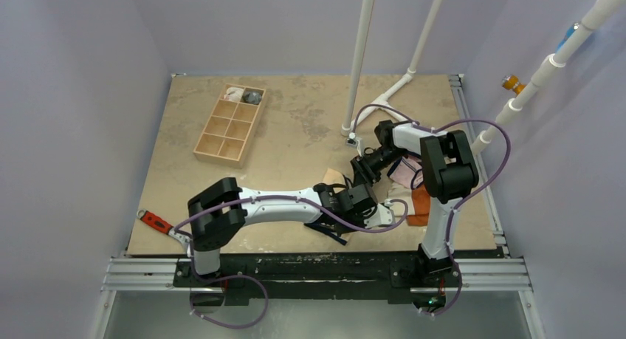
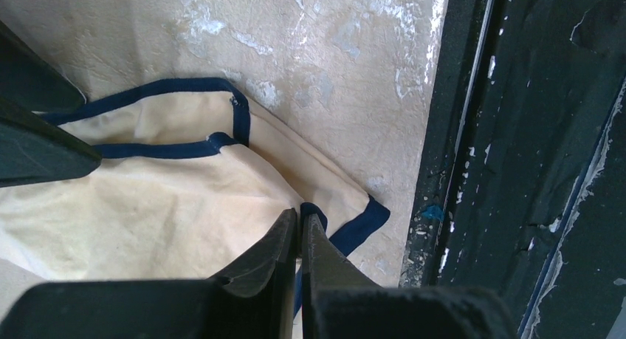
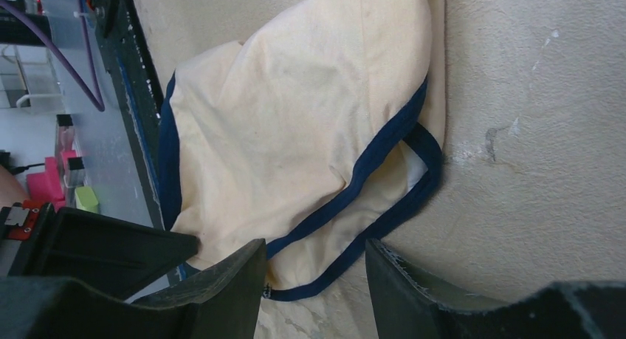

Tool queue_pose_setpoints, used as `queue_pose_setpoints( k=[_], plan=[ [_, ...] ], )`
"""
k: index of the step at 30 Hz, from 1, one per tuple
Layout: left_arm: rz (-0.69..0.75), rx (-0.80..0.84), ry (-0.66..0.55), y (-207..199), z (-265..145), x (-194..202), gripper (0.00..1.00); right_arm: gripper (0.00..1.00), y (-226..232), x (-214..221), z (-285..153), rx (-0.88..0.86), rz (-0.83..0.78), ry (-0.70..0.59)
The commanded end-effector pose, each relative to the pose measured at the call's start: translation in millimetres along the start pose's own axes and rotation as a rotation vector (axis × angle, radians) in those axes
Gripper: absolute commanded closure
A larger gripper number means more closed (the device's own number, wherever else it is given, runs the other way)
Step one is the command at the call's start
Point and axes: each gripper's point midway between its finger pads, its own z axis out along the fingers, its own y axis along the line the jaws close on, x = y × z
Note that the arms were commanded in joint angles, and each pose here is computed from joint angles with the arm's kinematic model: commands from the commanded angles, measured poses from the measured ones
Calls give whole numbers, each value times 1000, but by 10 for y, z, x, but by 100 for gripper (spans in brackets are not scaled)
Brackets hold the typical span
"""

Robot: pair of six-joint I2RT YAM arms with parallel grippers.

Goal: Roll the underwear
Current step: Fold the underwear at the center of the board.

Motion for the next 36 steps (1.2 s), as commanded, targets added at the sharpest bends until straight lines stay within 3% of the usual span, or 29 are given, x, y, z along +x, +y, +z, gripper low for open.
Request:
queue_pose_setpoints(
  k=[1, 24, 30, 36],
  plan=[
    [-20, -8, -46, -13, -16, -229, 97, 48, -8, -16, 41, -18, 2, -9],
    [40, 24, -50, -299, -119, -268, 93, 49, -150, -9, 68, 42, 29, -4],
    [56, 57, -24, -462, -53, -157, 76, 49, -163, -33, 49, 56, 18, -6],
    [45, 179, 12, -752, -11, -57, 44, 49, -170, -62, 7, 78, 4, -12]
  ],
)
